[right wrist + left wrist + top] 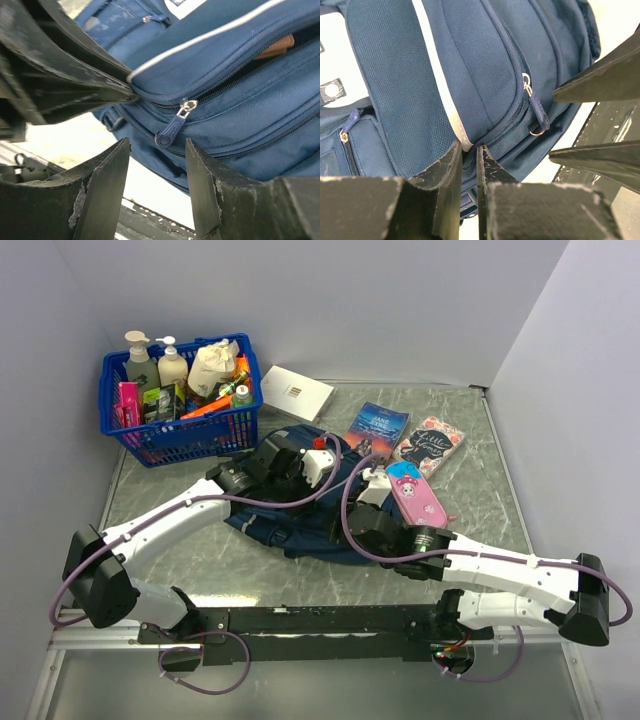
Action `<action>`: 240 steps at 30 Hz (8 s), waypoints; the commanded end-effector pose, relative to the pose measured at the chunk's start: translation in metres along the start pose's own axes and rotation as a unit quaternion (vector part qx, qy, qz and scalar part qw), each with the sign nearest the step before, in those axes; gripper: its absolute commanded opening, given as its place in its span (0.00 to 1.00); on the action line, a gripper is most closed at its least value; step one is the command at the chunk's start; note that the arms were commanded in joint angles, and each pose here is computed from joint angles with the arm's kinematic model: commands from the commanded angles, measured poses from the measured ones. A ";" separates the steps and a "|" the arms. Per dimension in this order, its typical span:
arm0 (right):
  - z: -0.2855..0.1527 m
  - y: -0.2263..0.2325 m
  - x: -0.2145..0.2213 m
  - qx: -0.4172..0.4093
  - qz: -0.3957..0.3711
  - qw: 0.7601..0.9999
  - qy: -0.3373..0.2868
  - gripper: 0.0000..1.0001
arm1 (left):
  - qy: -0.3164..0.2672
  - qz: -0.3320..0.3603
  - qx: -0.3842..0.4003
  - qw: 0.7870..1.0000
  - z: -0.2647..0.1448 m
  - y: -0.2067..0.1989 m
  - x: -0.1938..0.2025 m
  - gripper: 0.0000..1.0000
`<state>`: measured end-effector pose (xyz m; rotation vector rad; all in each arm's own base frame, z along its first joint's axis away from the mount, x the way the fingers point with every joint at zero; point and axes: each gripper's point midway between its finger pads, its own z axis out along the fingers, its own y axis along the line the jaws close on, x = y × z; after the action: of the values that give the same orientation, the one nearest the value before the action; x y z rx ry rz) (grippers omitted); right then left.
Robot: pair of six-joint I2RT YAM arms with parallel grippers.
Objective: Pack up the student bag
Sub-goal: Zip the student bag at the center of the board, then unzip the student bag at the center of the board.
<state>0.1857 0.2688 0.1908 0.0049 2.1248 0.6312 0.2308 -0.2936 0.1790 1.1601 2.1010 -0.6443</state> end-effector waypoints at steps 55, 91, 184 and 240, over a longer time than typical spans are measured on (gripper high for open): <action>0.045 -0.089 -0.005 -0.013 0.007 0.999 0.049 0.00 | 0.040 0.132 0.019 0.990 -0.036 -0.006 0.057 0.01; 0.074 -0.048 0.021 -0.123 0.023 0.990 0.065 0.00 | -0.145 0.043 0.010 0.988 -0.029 -0.030 -0.013 0.78; 0.129 -0.010 -0.033 -0.193 -0.054 0.974 0.107 0.26 | -0.027 0.514 0.237 0.824 -0.053 -0.088 0.161 0.01; 0.086 -0.066 0.041 -0.154 -0.260 0.948 0.102 0.40 | -0.172 0.542 0.085 0.818 -0.057 -0.073 0.094 0.01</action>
<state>0.2470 0.2526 0.0830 -0.7603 2.1048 0.6241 0.1142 -0.2241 0.1270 1.9690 0.9333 -0.3872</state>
